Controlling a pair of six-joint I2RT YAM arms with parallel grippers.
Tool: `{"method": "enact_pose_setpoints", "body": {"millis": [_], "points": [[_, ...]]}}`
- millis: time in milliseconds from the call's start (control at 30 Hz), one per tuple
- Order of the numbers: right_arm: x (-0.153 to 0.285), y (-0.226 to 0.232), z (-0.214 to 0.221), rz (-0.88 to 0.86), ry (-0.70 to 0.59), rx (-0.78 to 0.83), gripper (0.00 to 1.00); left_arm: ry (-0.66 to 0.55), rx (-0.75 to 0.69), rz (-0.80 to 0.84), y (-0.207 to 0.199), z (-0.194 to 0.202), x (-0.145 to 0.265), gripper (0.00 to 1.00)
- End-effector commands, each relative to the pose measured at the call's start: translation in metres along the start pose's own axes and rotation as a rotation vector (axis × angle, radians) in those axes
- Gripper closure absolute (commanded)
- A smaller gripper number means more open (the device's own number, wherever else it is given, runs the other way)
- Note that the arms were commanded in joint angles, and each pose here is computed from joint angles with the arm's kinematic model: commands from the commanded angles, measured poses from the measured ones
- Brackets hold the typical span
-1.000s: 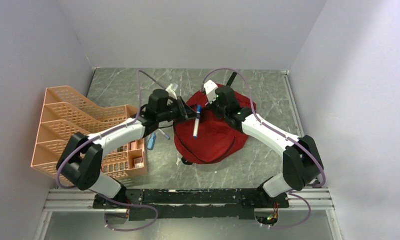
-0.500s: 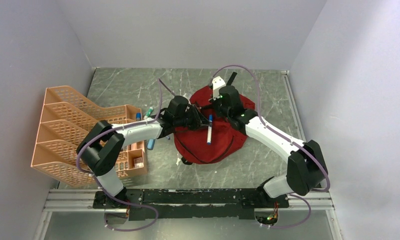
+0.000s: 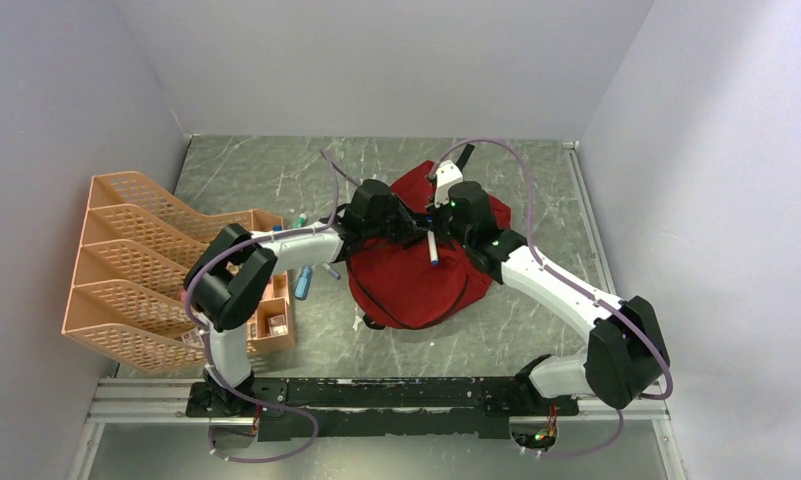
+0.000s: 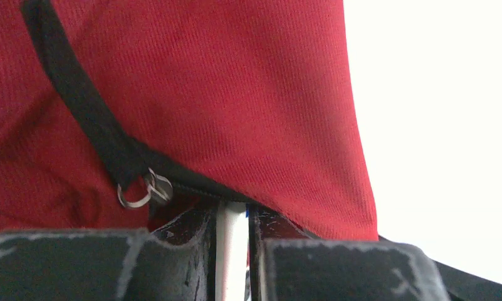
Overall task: Pack the student bag
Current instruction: Place the stationery in the student bag.
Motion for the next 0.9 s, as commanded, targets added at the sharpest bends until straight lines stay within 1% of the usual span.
{"method": "enact_pose_setpoints", "body": {"millis": [0, 167, 333, 400, 467, 567, 800, 833, 867], "points": [[0.010, 0.003, -0.029, -0.035, -0.123, -0.051, 1.00, -0.065, 0.058, 0.093, -0.026, -0.018, -0.014, 0.95], [0.011, 0.009, -0.027, -0.063, -0.127, -0.083, 1.00, -0.121, 0.141, 0.113, -0.021, -0.029, -0.021, 0.95], [0.010, 0.014, -0.026, -0.088, -0.121, -0.098, 1.00, -0.176, 0.171, 0.102, -0.020, -0.040, -0.027, 0.95], [0.011, 0.015, -0.025, -0.095, -0.119, -0.103, 1.00, -0.181, 0.193, 0.095, -0.019, -0.042, -0.028, 0.95], [0.011, 0.016, -0.025, -0.099, -0.122, -0.106, 1.00, -0.229, 0.215, 0.090, -0.017, -0.050, -0.029, 0.95], [0.011, 0.017, -0.023, -0.105, -0.119, -0.107, 1.00, -0.282, 0.233, 0.084, -0.016, -0.059, -0.033, 0.95], [0.012, 0.019, -0.022, -0.116, -0.116, -0.111, 1.00, -0.332, 0.245, 0.067, -0.013, -0.067, -0.042, 0.95], [0.012, 0.019, -0.022, -0.117, -0.116, -0.112, 1.00, -0.344, 0.240, 0.065, -0.013, -0.068, -0.042, 0.93], [0.011, 0.020, -0.022, -0.119, -0.114, -0.113, 1.00, -0.349, 0.232, 0.064, -0.015, -0.069, -0.042, 0.89]]}}
Point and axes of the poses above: each gripper's point midway between its finger pads, its own x axis back along the fingers, its own y axis along the line the jaws close on, z = x × y, the point moved 3 cm from there along x, back along the fingers, and after that the axes turned 15 degrees about x, right-handed, at the moved point
